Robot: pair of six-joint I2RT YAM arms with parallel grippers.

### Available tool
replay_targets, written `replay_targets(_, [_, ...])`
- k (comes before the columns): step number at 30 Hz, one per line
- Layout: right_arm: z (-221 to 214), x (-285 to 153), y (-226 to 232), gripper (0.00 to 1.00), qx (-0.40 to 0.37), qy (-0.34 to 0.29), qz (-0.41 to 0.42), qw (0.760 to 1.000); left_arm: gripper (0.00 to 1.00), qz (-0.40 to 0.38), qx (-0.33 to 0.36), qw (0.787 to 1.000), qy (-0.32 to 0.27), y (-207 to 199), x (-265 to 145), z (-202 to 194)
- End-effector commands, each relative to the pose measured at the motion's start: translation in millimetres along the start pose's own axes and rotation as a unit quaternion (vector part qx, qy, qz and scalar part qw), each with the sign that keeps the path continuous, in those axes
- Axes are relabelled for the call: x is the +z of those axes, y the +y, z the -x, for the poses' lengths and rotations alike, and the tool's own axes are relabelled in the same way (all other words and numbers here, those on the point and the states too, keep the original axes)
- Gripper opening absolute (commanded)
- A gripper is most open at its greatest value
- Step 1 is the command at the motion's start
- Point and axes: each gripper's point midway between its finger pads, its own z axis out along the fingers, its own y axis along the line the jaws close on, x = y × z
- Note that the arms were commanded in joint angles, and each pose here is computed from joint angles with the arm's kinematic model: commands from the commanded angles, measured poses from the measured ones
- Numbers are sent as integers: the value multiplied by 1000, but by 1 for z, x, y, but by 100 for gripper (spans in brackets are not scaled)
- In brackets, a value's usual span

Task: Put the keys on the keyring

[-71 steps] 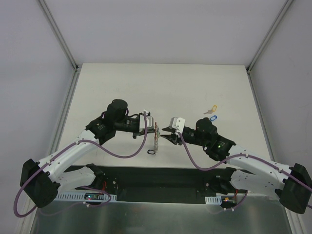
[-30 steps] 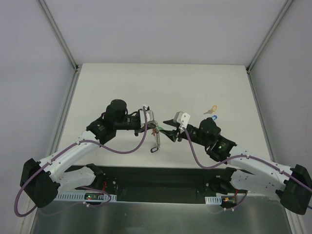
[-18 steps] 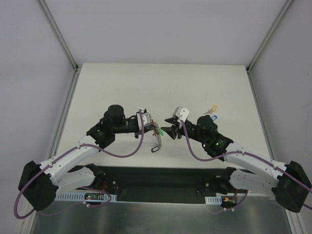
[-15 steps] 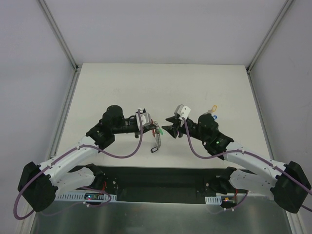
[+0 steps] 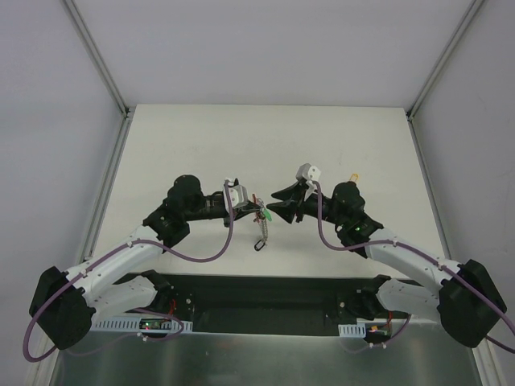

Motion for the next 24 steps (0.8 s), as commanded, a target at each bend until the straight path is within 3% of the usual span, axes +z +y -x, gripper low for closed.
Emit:
replay_targets(1, [26, 0, 13, 43, 2, -50, 48, 998, 0, -11, 30, 998, -48, -5, -1, 28])
replay_targets(24, [30, 4, 22, 28, 26, -65, 90, 993, 0, 24, 15, 998, -48, 6, -2, 27])
